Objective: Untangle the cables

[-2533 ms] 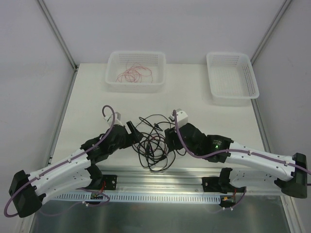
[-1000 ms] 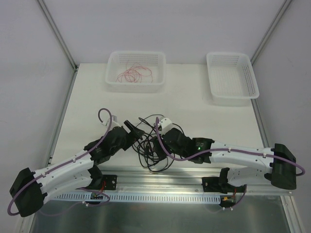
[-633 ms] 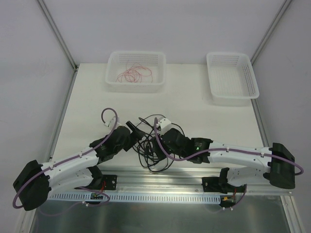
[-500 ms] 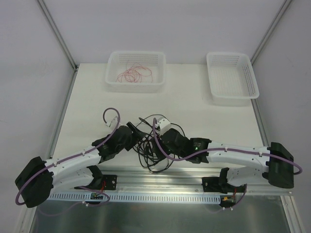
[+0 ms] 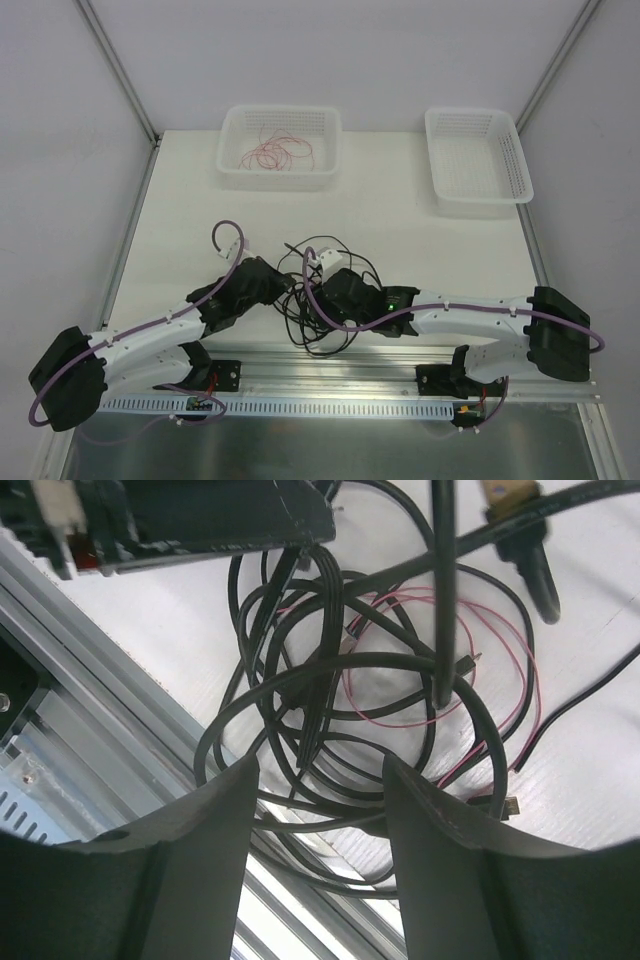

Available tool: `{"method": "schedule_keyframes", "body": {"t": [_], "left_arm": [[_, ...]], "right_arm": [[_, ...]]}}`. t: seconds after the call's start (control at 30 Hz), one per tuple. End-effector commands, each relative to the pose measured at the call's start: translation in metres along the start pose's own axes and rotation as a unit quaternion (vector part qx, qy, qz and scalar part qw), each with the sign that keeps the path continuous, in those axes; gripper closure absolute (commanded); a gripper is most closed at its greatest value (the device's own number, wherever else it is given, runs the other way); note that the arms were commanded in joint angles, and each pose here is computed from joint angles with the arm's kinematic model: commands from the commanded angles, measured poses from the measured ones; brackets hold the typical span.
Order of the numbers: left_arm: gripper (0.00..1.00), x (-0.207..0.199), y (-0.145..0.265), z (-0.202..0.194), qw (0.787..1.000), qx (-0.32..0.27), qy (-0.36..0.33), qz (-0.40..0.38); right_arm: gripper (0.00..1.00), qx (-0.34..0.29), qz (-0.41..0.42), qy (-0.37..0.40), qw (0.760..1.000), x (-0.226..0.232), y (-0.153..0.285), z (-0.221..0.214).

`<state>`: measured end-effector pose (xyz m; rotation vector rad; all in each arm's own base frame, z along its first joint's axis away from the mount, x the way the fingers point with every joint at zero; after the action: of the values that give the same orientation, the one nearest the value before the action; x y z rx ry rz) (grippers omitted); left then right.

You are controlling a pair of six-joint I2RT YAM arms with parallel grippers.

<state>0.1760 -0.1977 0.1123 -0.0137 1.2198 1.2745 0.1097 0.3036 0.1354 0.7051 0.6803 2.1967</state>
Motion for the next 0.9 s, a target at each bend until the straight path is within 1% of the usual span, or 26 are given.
{"method": "schedule_keyframes", "body": {"t": [0.0, 0.1, 0.13, 0.2, 0.23, 0.3, 0.33, 0.37, 0.4, 0.43, 0.47, 0.53, 0.57, 0.6, 0.63, 0.7, 0.73, 0.77, 0.8, 0.83, 0.87], "left_arm": [[1.0, -0.011, 0.009, 0.013, 0.999, -0.028, -0.002, -0.035], [1.0, -0.017, 0.017, 0.02, 0.998, -0.042, -0.017, -0.044], [1.0, -0.02, 0.021, 0.023, 0.997, -0.047, -0.021, -0.052], [1.0, -0.026, 0.027, 0.03, 0.996, -0.058, -0.038, -0.057], [1.0, -0.028, 0.031, 0.032, 0.995, -0.061, -0.044, -0.059], [1.0, -0.035, 0.039, 0.04, 0.993, -0.071, -0.068, -0.062], [1.0, -0.039, 0.045, 0.044, 0.992, -0.078, -0.075, -0.068], [1.0, -0.05, 0.054, 0.053, 0.988, -0.092, -0.096, -0.079], [1.0, -0.05, 0.059, 0.058, 0.987, -0.098, -0.111, -0.067], [1.0, -0.056, 0.067, 0.065, 0.984, -0.111, -0.121, -0.074], [1.0, -0.071, 0.081, 0.078, 0.977, -0.132, -0.145, -0.088], [1.0, -0.082, 0.098, 0.095, 0.968, -0.159, -0.176, -0.084], [1.0, -0.101, 0.118, 0.113, 0.956, -0.186, -0.204, -0.098], [1.0, -0.11, 0.129, 0.121, 0.95, -0.199, -0.217, -0.103], [1.0, -0.128, 0.149, 0.138, 0.937, -0.223, -0.244, -0.111], [1.0, -0.146, 0.169, 0.153, 0.924, -0.243, -0.268, -0.124], [1.0, -0.165, 0.187, 0.165, 0.916, -0.258, -0.274, -0.141], [1.0, -0.174, 0.197, 0.173, 0.904, -0.271, -0.298, -0.144], [1.0, -0.183, 0.199, 0.178, 0.898, -0.277, -0.312, -0.144], [1.0, -0.199, 0.223, 0.193, 0.882, -0.303, -0.324, -0.16], [1.0, -0.207, 0.233, 0.2, 0.874, -0.314, -0.331, -0.164]], "right_arm": [[0.44, -0.018, 0.013, -0.026, 0.999, 0.007, -0.004, 0.005], [0.48, -0.017, 0.004, -0.035, 0.999, 0.003, -0.009, 0.002], [0.51, -0.014, -0.001, -0.04, 0.999, 0.001, -0.011, 0.0], [0.54, -0.014, -0.006, -0.049, 0.999, -0.002, -0.014, -0.001], [0.58, -0.014, -0.011, -0.056, 0.998, -0.004, -0.015, -0.002], [0.61, -0.01, -0.028, -0.066, 0.997, -0.011, -0.018, -0.004], [0.66, -0.011, -0.037, -0.073, 0.997, -0.015, -0.018, -0.004], [0.69, -0.007, -0.049, -0.087, 0.995, -0.022, -0.02, -0.007], [0.71, -0.007, -0.055, -0.098, 0.994, -0.025, -0.02, -0.007], [0.72, -0.007, -0.063, -0.106, 0.992, -0.03, -0.02, -0.009], [0.72, -0.008, -0.071, -0.121, 0.99, -0.036, -0.019, -0.01], [0.73, -0.012, -0.08, -0.128, 0.989, -0.042, -0.017, -0.01], [0.73, -0.012, -0.085, -0.131, 0.988, -0.045, -0.016, -0.01], [0.72, -0.015, -0.086, -0.131, 0.987, -0.045, -0.015, -0.009], [0.72, -0.015, -0.095, -0.131, 0.987, -0.048, -0.014, -0.01], [0.72, -0.016, -0.099, -0.131, 0.986, -0.049, -0.013, -0.01], [0.72, -0.017, -0.103, -0.132, 0.986, -0.05, -0.013, -0.01], [0.72, -0.017, -0.104, -0.132, 0.986, -0.051, -0.012, -0.01], [0.72, -0.018, -0.105, -0.133, 0.985, -0.051, -0.012, -0.01], [0.72, -0.019, -0.109, -0.133, 0.985, -0.052, -0.011, -0.01], [0.72, -0.019, -0.11, -0.134, 0.985, -0.053, -0.011, -0.01]]}}
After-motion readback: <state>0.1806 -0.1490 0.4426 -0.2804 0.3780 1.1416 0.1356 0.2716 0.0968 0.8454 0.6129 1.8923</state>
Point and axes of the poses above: each gripper's point midway between its finger pads, its own y axis back along the fingers, its own x axis along the line the jaws close on, z = x × y, the point moved 5 cm from there along y, back along the fingers, and after that the axes turned 7 degrees about -y, right-handed, at the moved point
